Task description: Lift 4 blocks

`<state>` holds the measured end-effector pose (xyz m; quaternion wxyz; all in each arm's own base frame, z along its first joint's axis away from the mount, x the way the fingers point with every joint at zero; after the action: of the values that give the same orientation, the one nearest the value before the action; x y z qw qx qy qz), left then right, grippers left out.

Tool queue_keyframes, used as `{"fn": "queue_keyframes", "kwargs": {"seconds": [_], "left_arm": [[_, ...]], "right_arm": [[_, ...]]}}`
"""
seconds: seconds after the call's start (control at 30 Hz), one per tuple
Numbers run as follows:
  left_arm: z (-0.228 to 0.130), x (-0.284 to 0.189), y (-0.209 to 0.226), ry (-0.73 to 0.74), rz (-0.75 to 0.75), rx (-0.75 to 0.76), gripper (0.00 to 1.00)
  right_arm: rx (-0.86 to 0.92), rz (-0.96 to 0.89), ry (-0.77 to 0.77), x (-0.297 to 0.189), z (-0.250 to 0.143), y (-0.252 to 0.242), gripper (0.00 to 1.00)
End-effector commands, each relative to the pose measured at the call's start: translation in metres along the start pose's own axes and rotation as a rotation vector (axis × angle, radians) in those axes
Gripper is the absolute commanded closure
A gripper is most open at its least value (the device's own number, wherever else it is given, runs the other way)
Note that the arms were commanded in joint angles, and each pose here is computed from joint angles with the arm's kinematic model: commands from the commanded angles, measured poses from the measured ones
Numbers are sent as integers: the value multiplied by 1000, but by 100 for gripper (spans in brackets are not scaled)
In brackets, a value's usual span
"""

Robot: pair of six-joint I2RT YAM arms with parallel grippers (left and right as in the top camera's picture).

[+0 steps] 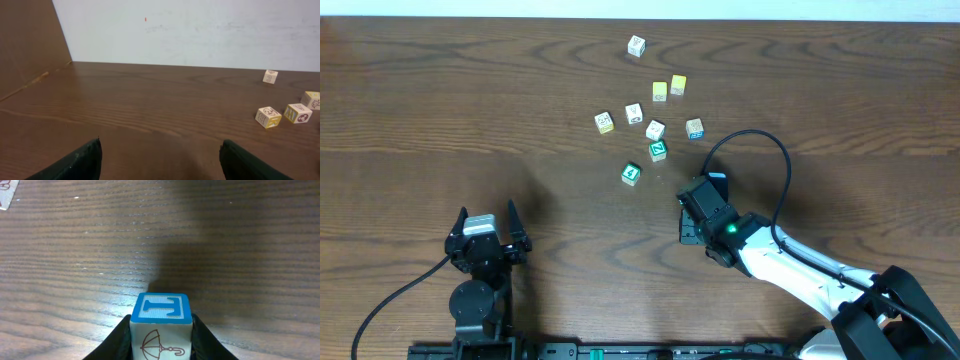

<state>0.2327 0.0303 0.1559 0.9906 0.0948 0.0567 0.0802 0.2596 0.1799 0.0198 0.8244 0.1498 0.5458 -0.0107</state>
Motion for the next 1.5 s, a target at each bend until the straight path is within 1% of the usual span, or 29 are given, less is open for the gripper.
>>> {"fn": "queue_keyframes", "kwargs": {"seconds": [0.0,0.07,0.13,0.27,0.53,0.63,0.67,0.77,0.9,1.13,1.2,1.37,1.47], "left_arm": [[-17,1,0,57,7,2,25],[-17,1,0,57,7,2,25],[-17,1,0,57,7,2,25],[-17,1,0,57,7,2,24],[-17,1,0,57,7,2,24],[-17,1,0,57,7,2,24],[-17,1,0,57,7,2,24],[-17,1,0,57,7,2,25],[-17,1,0,57,7,3,25],[-17,1,0,57,7,2,25],[-17,1,0,57,7,2,25],[-17,1,0,57,7,2,24],[-18,1,0,58,7,2,25]], "right_arm": [[-6,-31,14,4,-8,-10,58],[-6,-28,19,4,-9,-9,46],[-7,-29,21,4,-9,-9,39],[-20,-28,18,4,-9,-9,32],[-203,-5,-7,4,-3,-3,24],[-212,6,-17,3,0,0,24],[-212,8,-19,3,0,1,25],[-250,20,-24,3,1,3,36],[-293,56,-21,3,1,10,40],[-300,60,-27,3,2,11,40],[-300,60,-27,3,2,11,38],[-301,30,-59,3,8,8,31],[-330,43,-80,3,13,12,27]]}}
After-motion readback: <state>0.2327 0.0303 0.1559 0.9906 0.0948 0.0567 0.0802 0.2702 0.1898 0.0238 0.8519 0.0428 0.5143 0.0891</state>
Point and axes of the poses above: each gripper's point midway between its finger pads, its own x axis out along the fingers, its own y axis along the line the jaws close on, z = x × y, the point moved 1 cm from there along -x, back along the fingers, and after that the axes turned 10 degrees about x, right-handed, at the moved point
